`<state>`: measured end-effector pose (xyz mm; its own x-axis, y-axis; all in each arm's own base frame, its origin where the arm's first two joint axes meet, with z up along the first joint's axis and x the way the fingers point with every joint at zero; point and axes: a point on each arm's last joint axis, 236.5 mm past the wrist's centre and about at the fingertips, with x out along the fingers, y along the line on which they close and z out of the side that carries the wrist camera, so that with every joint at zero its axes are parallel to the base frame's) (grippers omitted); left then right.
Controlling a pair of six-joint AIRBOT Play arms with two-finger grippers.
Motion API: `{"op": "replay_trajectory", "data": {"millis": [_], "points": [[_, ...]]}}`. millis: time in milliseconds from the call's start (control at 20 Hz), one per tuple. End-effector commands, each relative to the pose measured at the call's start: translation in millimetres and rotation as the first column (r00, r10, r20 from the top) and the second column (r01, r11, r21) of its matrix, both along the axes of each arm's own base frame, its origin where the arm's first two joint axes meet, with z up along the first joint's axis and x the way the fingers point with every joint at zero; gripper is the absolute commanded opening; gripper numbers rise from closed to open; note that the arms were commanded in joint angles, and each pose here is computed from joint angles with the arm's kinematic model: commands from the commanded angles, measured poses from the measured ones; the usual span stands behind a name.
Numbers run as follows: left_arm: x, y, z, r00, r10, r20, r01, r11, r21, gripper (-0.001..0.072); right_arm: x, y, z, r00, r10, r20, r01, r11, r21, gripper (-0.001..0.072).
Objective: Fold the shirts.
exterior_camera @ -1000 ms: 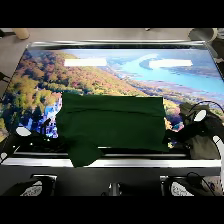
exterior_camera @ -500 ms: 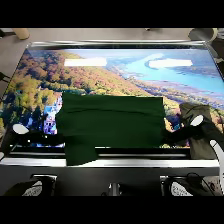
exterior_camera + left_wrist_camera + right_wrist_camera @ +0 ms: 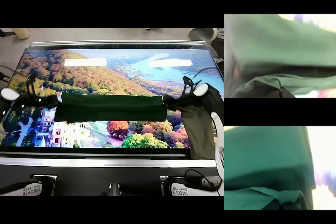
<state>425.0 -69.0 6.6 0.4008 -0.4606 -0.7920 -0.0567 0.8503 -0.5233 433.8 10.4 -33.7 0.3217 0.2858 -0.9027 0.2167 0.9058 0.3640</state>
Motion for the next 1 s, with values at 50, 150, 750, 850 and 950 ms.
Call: {"op": "replay_trajectory", "data": {"millis": [50,150,750,850,950], "points": [[55,-6,-40,0.992,0.005,-0.126,-0.013,0.998,-0.063,0.0033,55,7,-34,0.997,-0.071,-0.041,0.074,0.995,0.061,0.0025],[58,-9,-65,0.977,0.042,-0.211,-0.064,0.993,-0.100,0.0158,52,17,-53,0.992,-0.087,-0.097,0.098,0.988,0.117,0.0032],[53,-27,45,0.994,-0.097,0.053,0.102,0.990,-0.101,0.0488,28,-13,-71,0.973,-0.038,-0.228,0.093,0.968,0.234,0.0628],[47,-50,51,0.987,-0.144,0.066,0.150,0.984,-0.099,0.0488,26,-1,-78,0.968,-0.020,-0.250,0.087,0.962,0.260,0.0589],[41,-80,47,0.979,-0.197,0.060,0.203,0.974,-0.101,0.0487,24,16,-79,0.966,0.015,-0.258,0.056,0.962,0.268,0.0355]]}}
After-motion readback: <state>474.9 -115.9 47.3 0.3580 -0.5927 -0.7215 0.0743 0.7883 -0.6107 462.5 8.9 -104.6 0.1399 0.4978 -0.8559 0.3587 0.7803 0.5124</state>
